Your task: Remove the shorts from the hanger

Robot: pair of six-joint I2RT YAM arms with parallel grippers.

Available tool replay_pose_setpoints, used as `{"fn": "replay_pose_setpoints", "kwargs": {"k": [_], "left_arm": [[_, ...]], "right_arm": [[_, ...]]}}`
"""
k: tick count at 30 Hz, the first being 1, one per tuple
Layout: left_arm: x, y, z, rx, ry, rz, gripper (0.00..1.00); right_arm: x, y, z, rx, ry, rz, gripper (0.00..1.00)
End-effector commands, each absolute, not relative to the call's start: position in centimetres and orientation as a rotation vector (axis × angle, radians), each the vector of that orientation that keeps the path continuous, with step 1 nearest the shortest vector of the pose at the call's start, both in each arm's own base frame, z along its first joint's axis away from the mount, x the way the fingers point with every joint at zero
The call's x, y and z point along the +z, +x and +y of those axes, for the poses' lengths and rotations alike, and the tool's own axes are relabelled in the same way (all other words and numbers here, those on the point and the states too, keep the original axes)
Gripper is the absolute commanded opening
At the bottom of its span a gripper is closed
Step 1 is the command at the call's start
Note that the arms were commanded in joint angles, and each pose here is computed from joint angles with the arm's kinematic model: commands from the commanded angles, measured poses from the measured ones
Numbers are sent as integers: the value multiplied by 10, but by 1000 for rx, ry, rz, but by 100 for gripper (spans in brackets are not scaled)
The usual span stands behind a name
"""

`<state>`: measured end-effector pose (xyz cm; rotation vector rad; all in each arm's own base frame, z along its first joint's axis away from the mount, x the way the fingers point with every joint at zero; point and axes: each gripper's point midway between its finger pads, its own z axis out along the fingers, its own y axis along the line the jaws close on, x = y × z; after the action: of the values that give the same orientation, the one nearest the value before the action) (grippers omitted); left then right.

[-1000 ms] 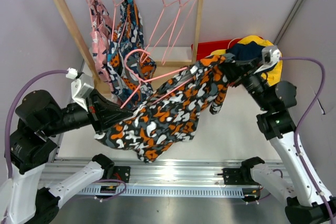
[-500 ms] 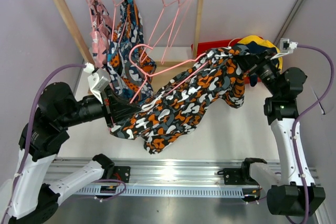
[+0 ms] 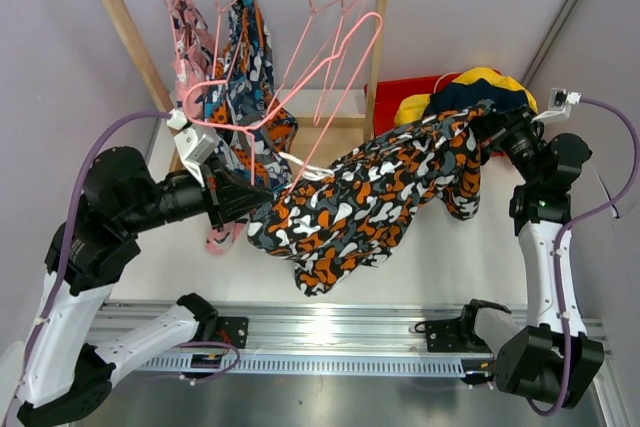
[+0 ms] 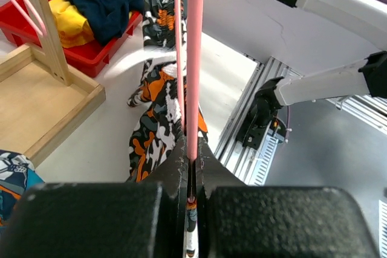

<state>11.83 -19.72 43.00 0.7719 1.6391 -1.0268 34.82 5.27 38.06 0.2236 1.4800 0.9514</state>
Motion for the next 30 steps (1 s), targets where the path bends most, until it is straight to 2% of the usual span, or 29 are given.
{"fn": "replay_pose_setpoints", "kwargs": {"k": [1, 5, 8, 10, 12, 15, 20, 24, 30], "left_arm": [[447, 103, -189, -1042, 761, 1605, 0], [457, 131, -188, -962, 661, 1599, 0], [466, 163, -180, -852, 519, 1589, 0], [473, 180, -171, -774, 442, 1580, 0], [482, 203, -153, -640, 331, 1575, 0], [497, 215, -129, -512, 230, 1543, 0], [523, 208, -109, -452, 198, 1487, 0], [509, 215, -105, -396, 186, 1551, 0], [451, 217, -100, -336, 188, 1675, 0]], "right_arm": [[385, 367, -8, 719, 424, 1367, 0], [392, 348, 18, 789, 310, 1358, 0], [387, 318, 83, 922, 75, 1371, 0], [388, 280, 140, 964, -164, 1352, 0], [381, 252, 170, 960, -291, 1355, 0], [378, 226, 183, 991, -377, 1357, 0], [372, 200, 187, 1033, -436, 1384, 0], [367, 189, 184, 1030, -446, 1398, 0], [359, 184, 168, 952, -380, 1408, 0]]}}
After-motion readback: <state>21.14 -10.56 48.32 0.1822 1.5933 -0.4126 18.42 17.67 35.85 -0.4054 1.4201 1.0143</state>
